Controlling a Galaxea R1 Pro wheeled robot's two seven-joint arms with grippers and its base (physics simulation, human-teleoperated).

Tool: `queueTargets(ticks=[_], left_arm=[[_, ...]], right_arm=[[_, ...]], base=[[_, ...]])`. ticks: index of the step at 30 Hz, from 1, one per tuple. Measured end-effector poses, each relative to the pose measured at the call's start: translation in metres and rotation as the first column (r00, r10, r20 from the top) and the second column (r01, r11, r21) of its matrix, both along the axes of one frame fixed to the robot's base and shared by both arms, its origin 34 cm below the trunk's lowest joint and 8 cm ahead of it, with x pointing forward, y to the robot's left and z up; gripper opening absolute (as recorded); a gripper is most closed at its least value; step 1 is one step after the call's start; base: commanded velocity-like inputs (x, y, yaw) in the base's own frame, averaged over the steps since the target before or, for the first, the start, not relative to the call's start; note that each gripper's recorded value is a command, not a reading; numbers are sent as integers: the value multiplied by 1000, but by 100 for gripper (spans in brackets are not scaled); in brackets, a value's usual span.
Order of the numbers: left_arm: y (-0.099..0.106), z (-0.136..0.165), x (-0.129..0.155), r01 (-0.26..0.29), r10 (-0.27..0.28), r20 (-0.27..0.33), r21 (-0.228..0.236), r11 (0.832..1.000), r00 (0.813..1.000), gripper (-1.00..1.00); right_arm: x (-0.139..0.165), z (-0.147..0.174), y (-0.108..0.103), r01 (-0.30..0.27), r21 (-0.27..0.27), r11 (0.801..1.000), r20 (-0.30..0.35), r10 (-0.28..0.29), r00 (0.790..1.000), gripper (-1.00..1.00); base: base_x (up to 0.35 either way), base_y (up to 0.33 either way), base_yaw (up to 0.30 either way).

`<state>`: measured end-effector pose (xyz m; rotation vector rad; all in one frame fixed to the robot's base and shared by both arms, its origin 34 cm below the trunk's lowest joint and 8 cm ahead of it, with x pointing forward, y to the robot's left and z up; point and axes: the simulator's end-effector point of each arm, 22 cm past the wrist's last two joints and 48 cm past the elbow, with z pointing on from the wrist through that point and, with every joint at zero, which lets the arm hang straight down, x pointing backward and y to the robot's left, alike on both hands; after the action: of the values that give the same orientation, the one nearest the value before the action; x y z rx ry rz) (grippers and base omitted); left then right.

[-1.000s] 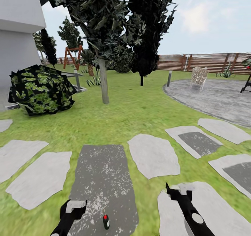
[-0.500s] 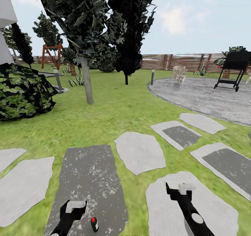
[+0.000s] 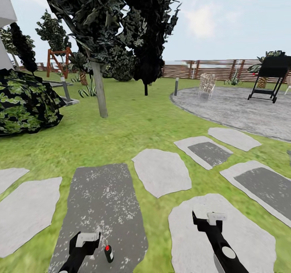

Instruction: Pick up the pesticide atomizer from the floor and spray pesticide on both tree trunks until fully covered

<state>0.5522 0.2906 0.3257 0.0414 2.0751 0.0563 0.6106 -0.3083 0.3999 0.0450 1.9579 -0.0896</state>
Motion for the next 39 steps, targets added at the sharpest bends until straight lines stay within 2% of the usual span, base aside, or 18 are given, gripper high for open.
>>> queueTargets(ticks=[9,28,39], left_arm=[[-1,-23,-7,0,0,-6,-1,1000,1000,100],[0,-61,-25,0,0,-84,-1,1000,996,100],[-2,-74,-33,0,0,-111,-3,1000,994,100]], right_arm=[[-6,-24,1,-2,-1,1000,-6,2,1000,100],[-18,-66,0,0,0,1000,-83,0,997,100],[-23,-79,0,0,0,1000,-108,0,994,100]], base=[[0,0,0],[0,0,0],[0,0,-107]])
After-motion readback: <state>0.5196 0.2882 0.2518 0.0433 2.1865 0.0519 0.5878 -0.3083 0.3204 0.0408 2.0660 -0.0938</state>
